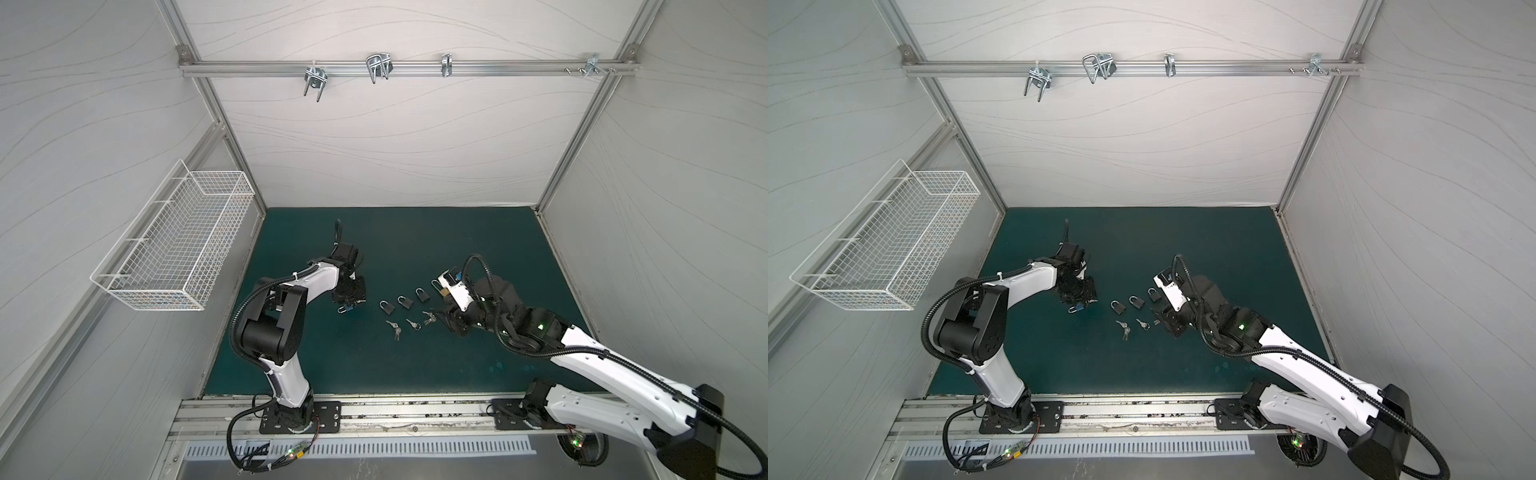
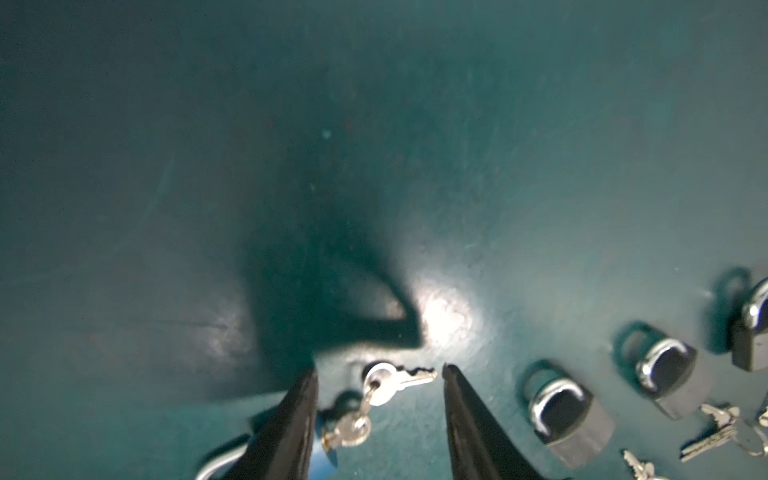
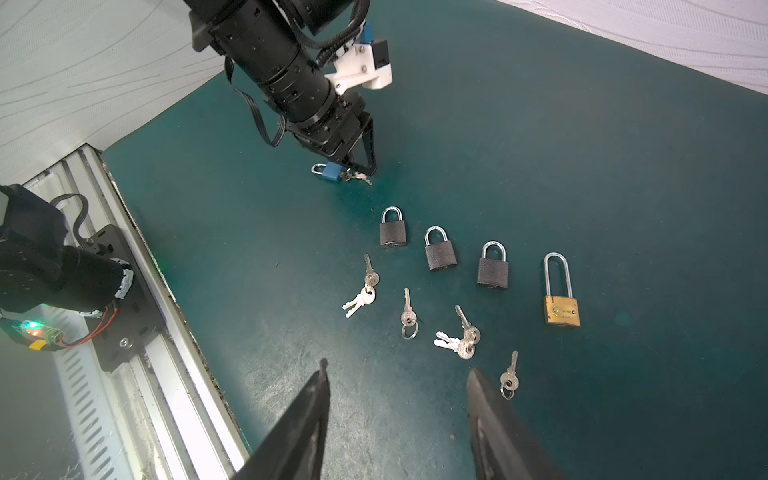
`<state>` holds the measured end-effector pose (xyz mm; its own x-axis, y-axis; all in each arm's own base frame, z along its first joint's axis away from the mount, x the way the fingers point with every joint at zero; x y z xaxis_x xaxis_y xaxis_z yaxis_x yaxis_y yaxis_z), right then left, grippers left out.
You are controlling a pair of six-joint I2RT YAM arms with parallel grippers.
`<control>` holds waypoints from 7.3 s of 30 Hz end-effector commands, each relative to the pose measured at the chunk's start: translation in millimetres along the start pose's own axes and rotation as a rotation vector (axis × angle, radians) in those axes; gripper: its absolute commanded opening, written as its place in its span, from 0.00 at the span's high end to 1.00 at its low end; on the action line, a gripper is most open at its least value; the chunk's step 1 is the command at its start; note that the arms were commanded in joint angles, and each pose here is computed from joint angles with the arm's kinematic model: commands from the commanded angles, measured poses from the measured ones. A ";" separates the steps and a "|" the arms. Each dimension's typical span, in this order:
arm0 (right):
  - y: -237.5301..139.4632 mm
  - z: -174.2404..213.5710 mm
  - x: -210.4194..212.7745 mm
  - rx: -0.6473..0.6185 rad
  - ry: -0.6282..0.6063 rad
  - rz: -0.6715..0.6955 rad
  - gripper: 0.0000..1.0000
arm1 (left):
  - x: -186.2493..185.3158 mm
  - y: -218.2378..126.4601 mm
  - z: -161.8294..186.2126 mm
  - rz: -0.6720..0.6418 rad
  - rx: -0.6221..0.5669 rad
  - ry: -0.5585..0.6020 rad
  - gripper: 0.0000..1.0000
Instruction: Lock with the key
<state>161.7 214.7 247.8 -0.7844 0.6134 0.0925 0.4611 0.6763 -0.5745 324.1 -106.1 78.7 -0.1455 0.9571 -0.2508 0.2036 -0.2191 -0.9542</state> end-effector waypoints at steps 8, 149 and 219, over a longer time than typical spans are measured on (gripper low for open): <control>-7.6 -4.0 -2.4 -0.017 0.002 0.015 0.45 | -5.4 -6.3 21.8 0.033 0.015 0.014 0.50; 9.4 -91.4 13.6 -0.310 -0.450 -0.060 0.66 | -145.9 -222.4 44.2 0.960 -0.343 0.373 1.00; -78.3 -180.3 10.5 -0.815 -0.294 -0.514 0.70 | -174.4 -355.6 53.4 1.515 -0.528 0.347 1.00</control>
<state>200.8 246.6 419.4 -0.9903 0.1330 -0.0398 0.1246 0.9779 0.1677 235.5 -206.5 434.1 0.6236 -0.0006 -0.7817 0.2867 -0.9301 0.2294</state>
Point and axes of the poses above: each gripper's point midway between its finger pads, its own y axis out along the fingers, its own x axis along the line the jaws close on, z = x × y, the point moved 6 cm from there along -y, back along the fingers, and after that the axes turned 2 degrees about -y, right-handed, at the moved point
